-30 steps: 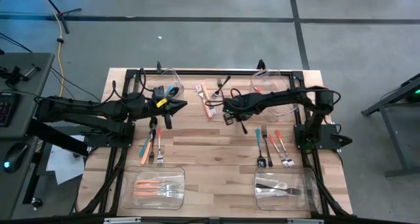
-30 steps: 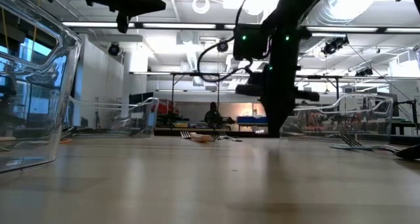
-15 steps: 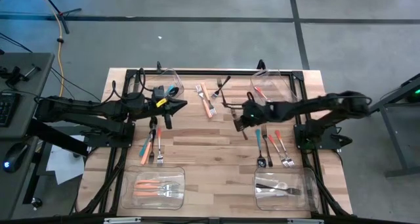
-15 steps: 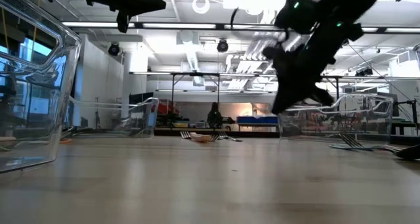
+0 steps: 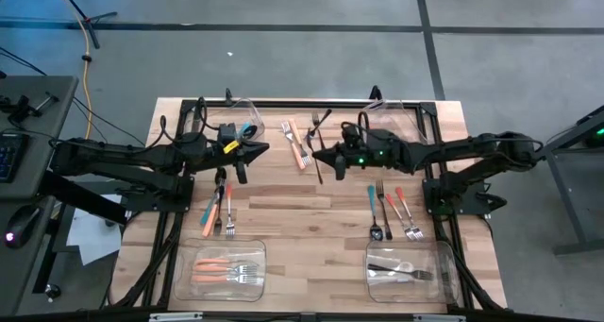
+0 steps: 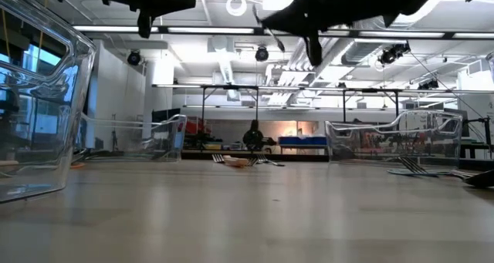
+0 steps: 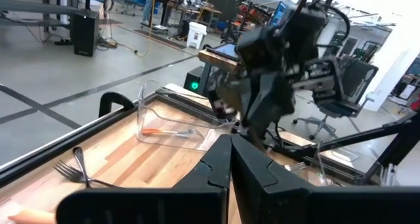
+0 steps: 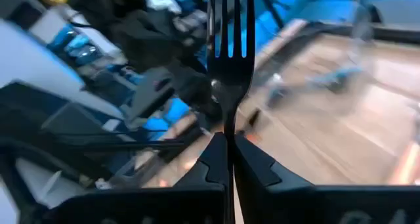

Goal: Sort silverware by color (type)
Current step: Put the black fork into the bottom right transparent bin

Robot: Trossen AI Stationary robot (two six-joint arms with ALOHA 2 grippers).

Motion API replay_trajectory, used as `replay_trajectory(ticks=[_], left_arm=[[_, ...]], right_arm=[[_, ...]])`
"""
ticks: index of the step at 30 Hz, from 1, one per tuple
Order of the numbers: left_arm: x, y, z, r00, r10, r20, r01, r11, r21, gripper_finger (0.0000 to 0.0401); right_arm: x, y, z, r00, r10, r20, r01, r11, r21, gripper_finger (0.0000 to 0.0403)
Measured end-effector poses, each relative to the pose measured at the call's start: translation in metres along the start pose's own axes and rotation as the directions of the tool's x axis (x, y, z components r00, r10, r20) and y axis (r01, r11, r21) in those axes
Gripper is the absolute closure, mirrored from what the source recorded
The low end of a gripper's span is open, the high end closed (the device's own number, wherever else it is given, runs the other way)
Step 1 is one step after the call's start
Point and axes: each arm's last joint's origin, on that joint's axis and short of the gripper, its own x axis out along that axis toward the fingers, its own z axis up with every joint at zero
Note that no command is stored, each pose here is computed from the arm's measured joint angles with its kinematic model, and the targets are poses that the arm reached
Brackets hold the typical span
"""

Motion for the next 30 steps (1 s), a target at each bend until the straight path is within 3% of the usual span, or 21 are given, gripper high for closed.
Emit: replay_trajectory(ticks=[8, 21, 26, 30], left_arm=[[0.0, -0.001, 0.0, 1.0, -0.019, -0.002, 0.019, 1.0, -0.002, 0.0401], [0.002, -0.001, -0.001, 1.0, -0.019, -0.002, 0.019, 1.0, 0.003, 0.0401], [0.017, -0.005, -0.009, 0.996, -0.083, -0.016, 0.084, 0.996, 0.023, 0.04], [0.035, -0.007, -0.019, 0.994, -0.108, -0.013, 0.107, 0.994, -0.028, 0.04]], right_arm=[[0.002, 0.011, 0.015, 0.993, 0.118, -0.019, -0.119, 0.988, -0.1, 0.0403], [0.002, 0.011, 0.015, 0.993, 0.116, -0.022, -0.117, 0.988, -0.101, 0.0403], [0.002, 0.011, 0.015, 0.993, 0.116, -0.02, -0.118, 0.987, -0.109, 0.0403], [0.002, 0.011, 0.015, 0.993, 0.118, -0.019, -0.119, 0.987, -0.106, 0.0403]])
